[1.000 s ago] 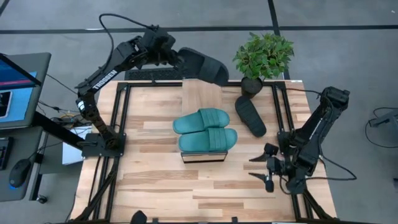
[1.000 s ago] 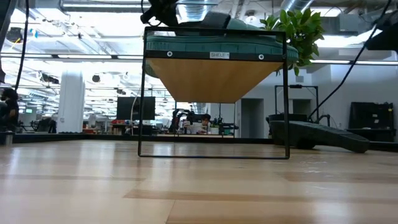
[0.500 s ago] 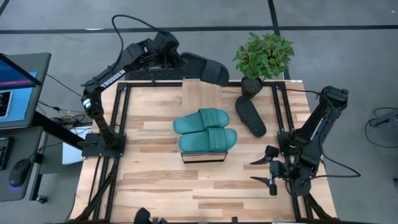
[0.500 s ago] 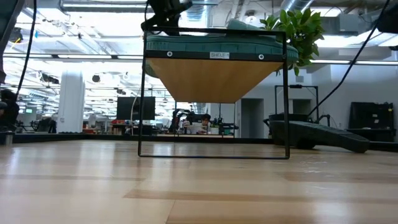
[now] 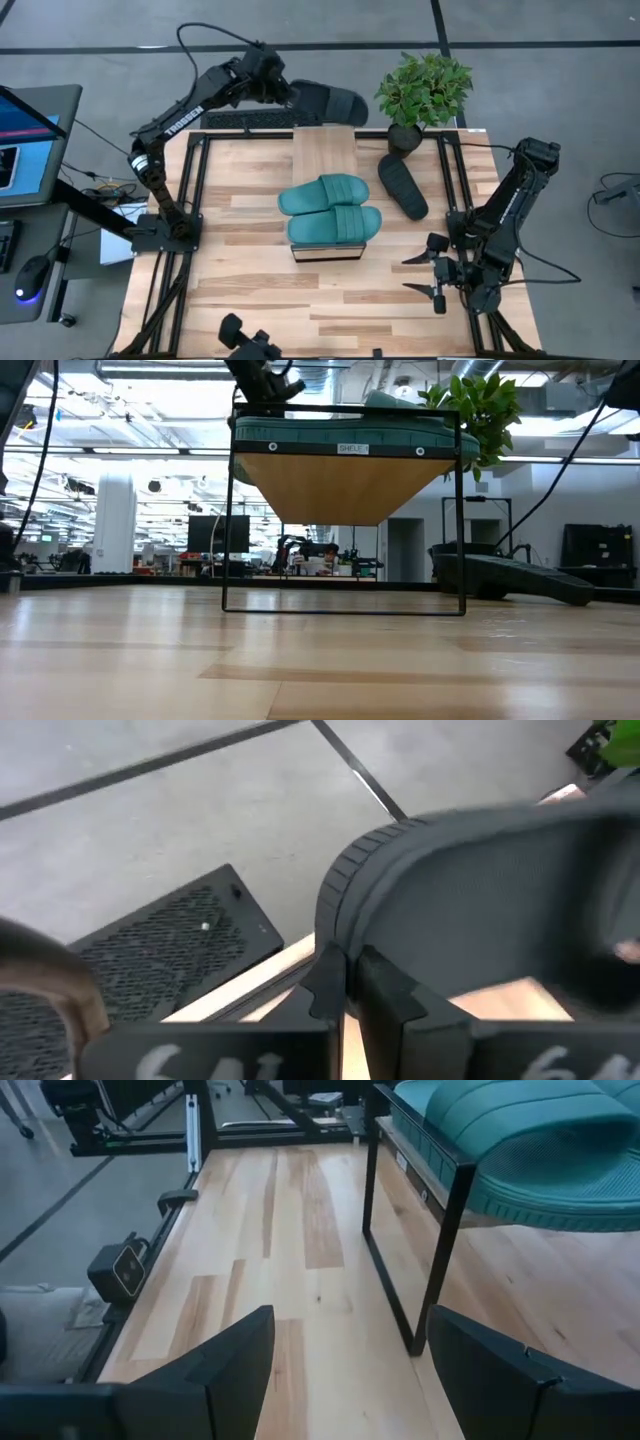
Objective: Pick and place slides into the shelf
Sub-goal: Put the left black slipper on the shelf
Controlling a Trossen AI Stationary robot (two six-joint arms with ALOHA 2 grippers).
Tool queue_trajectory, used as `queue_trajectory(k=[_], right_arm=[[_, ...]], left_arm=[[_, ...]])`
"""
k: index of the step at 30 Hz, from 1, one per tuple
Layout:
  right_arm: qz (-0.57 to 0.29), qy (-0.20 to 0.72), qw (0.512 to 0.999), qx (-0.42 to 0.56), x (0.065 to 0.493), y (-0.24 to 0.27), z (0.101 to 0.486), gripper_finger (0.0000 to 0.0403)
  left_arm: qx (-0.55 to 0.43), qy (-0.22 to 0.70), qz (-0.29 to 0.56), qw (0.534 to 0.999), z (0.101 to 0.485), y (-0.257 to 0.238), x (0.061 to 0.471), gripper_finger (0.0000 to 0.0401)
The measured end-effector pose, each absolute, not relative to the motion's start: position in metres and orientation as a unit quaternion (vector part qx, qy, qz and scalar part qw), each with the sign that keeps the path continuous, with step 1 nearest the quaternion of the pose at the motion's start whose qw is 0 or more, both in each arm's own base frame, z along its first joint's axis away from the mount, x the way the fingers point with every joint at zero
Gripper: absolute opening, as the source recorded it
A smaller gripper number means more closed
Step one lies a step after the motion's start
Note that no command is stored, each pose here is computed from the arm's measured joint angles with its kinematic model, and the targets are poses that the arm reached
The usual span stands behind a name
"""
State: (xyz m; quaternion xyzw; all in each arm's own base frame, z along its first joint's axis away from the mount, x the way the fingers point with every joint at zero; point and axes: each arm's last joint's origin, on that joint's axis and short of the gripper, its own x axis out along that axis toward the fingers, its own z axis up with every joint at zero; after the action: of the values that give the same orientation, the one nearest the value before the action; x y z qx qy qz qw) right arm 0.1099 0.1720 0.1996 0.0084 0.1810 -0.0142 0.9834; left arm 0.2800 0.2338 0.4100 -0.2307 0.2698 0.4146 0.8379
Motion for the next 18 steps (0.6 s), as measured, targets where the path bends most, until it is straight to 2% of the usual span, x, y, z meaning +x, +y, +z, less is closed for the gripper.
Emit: queue_trajectory(k=[8, 18], right_arm=[[-0.014, 0.181, 0.983, 0.007, 0.11, 0.172, 0.2, 0.0255], [-0.012, 0.179, 0.984, 0.013, 0.11, 0.173, 0.2, 0.0255]], left_arm=[[-0.262, 0.273, 0.394, 0.838, 0.366, 0.241, 0.293, 0.0], [-0.274, 0.306, 0.399, 0.82, 0.338, 0.233, 0.298, 0.0]])
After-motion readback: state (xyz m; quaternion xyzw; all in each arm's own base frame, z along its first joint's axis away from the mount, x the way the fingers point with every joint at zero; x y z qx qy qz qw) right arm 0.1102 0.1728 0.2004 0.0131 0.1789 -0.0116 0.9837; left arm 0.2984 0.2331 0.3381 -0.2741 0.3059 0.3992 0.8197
